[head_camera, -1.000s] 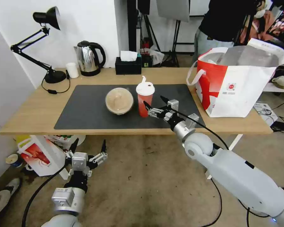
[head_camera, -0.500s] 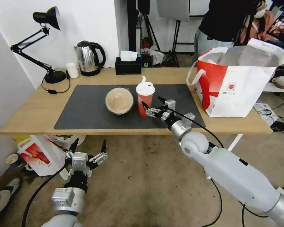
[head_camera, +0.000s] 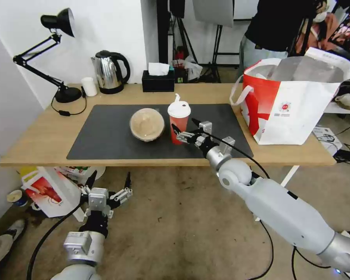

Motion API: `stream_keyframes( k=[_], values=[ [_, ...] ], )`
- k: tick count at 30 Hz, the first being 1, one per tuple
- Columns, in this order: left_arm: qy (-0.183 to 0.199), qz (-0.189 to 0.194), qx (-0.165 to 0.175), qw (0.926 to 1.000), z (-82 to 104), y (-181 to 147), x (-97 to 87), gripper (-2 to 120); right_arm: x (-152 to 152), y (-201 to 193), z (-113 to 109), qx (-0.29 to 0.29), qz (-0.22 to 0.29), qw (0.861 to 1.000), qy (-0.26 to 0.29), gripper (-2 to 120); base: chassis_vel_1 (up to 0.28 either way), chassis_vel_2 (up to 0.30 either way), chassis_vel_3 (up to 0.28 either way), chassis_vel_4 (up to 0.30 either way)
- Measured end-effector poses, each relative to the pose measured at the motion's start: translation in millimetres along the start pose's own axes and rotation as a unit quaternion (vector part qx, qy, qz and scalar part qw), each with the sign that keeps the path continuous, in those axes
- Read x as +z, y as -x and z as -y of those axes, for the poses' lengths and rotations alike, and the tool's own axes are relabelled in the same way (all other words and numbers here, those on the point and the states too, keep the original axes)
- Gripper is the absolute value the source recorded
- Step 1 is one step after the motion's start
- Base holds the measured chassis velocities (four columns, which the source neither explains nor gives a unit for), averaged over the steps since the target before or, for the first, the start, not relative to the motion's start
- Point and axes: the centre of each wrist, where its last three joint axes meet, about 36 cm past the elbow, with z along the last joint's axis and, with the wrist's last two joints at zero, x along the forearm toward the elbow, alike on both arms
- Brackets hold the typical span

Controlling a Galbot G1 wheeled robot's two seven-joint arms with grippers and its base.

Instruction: Pick up the trash from the table and place it into the takeout bag.

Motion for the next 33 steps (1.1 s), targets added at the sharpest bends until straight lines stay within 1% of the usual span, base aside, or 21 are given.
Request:
stream_keyframes(
  k=[9,16,19,20,22,23,27,28,32,33],
  values=[
    [0.0,0.0,0.0,1.0,0.0,0.0,0.0,100,9.0,12.0,-2.8,-0.003,-0.005,1.0,0.008,100,0.0,0.0,0.0,0.0],
    [0.0,0.0,0.0,1.0,0.0,0.0,0.0,100,11.8,16.7,-1.0,-0.003,-0.005,1.0,0.011,100,0.0,0.0,0.0,0.0],
    [0.0,0.0,0.0,1.0,0.0,0.0,0.0,100,13.0,17.9,0.0,-0.006,-0.002,1.0,0.013,91,0.0,0.0,0.0,0.0],
    [0.0,0.0,0.0,1.0,0.0,0.0,0.0,100,13.0,17.9,0.0,-0.006,-0.002,1.0,0.013,91,0.0,0.0,0.0,0.0],
    [0.0,0.0,0.0,1.0,0.0,0.0,0.0,100,12.4,18.2,0.4,-0.007,-0.001,1.0,0.013,84,0.0,0.0,0.0,0.0],
    [0.0,0.0,0.0,1.0,0.0,0.0,0.0,100,12.4,18.2,0.4,-0.007,-0.001,1.0,0.013,84,0.0,0.0,0.0,0.0],
    [0.0,0.0,0.0,1.0,0.0,0.0,0.0,100,9.2,18.5,3.2,-0.006,0.002,1.0,0.012,65,0.0,0.0,0.0,0.0],
    [0.0,0.0,0.0,1.0,0.0,0.0,0.0,100,9.2,18.5,3.2,-0.006,0.002,1.0,0.012,65,0.0,0.0,0.0,0.0],
    [0.0,0.0,0.0,1.0,0.0,0.0,0.0,100,6.8,17.8,4.6,-0.005,0.005,1.0,0.011,50,0.0,0.0,0.0,0.0],
    [0.0,0.0,0.0,1.0,0.0,0.0,0.0,100,6.8,17.8,4.6,-0.005,0.005,1.0,0.011,50,0.0,0.0,0.0,0.0]
  ],
)
